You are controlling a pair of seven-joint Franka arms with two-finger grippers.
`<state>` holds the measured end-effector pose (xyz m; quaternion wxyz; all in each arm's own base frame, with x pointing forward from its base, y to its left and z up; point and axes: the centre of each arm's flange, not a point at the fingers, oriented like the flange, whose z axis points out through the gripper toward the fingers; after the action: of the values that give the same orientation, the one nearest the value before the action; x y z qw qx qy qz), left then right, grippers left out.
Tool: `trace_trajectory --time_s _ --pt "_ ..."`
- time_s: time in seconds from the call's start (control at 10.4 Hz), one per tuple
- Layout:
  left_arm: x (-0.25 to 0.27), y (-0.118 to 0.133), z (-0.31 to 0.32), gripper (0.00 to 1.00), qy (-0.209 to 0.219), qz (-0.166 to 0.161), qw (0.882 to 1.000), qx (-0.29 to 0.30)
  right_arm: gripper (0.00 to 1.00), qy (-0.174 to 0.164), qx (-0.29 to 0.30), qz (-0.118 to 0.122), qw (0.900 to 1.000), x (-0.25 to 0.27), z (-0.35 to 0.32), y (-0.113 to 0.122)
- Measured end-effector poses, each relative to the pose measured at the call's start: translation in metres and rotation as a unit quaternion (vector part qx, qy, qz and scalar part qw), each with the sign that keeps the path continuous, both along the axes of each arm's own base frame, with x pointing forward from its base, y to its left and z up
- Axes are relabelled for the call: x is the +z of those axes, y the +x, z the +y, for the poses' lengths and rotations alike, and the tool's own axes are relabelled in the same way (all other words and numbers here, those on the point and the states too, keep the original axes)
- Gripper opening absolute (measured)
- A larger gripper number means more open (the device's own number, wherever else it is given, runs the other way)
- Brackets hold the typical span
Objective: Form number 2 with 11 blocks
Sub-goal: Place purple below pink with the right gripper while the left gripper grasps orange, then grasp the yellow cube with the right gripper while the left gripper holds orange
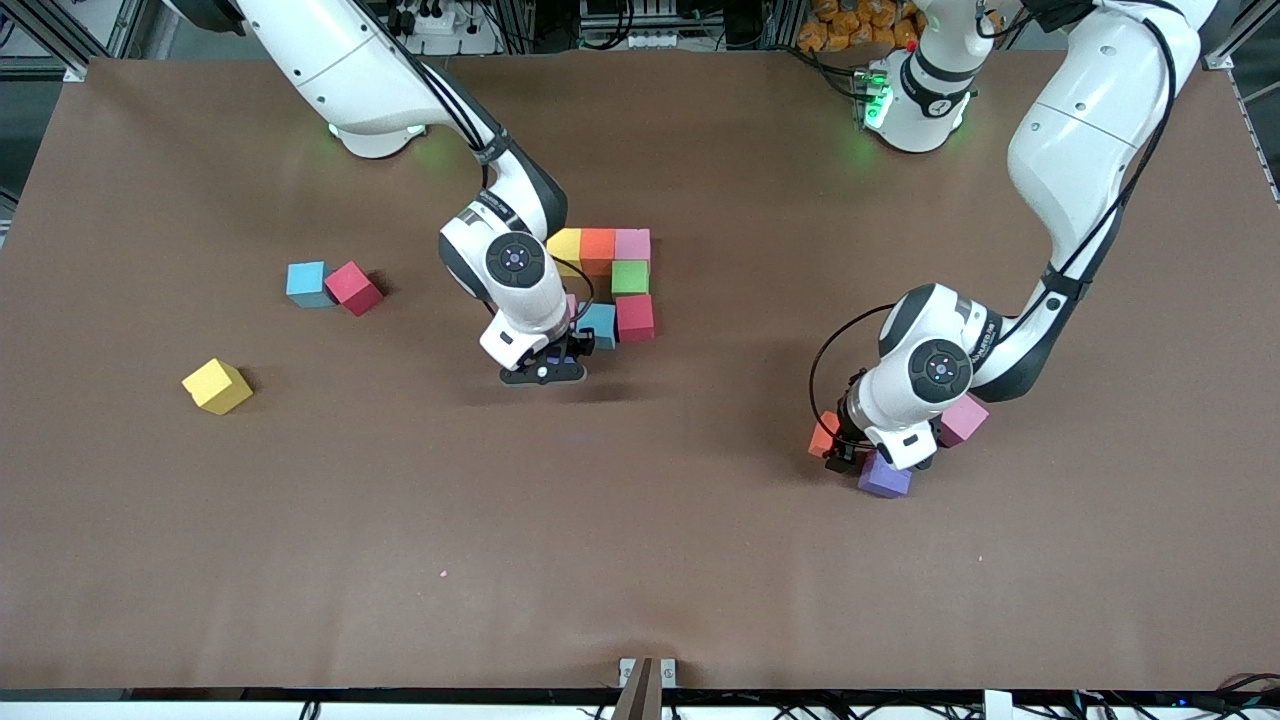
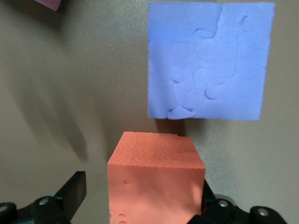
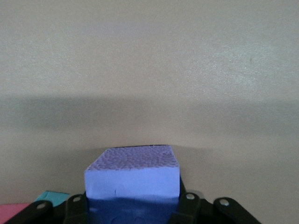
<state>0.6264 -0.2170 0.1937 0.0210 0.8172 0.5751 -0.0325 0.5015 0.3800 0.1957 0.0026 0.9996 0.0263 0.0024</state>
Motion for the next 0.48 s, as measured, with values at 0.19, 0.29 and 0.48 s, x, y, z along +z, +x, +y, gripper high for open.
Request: trace_trajectory --time_s 0.19,0.29,0.48 --pt "0.0 0.0 0.0 1.0 0.0 0.0 1.0 0.0 0.9 0.002 0.0 -0.008 1.0 0.011 -0.001 0.004" --pt "0.0 0.0 0.0 1.0 0.0 0.0 1.0 0.0 1.0 -0.001 -0.004 -0.011 1.0 0.024 -0.005 0.008" --pt "0.0 0.0 0.0 1.0 0.0 0.0 1.0 0.0 1.0 -0.012 -0.019 -0.018 1.0 0.064 -0.022 0.021"
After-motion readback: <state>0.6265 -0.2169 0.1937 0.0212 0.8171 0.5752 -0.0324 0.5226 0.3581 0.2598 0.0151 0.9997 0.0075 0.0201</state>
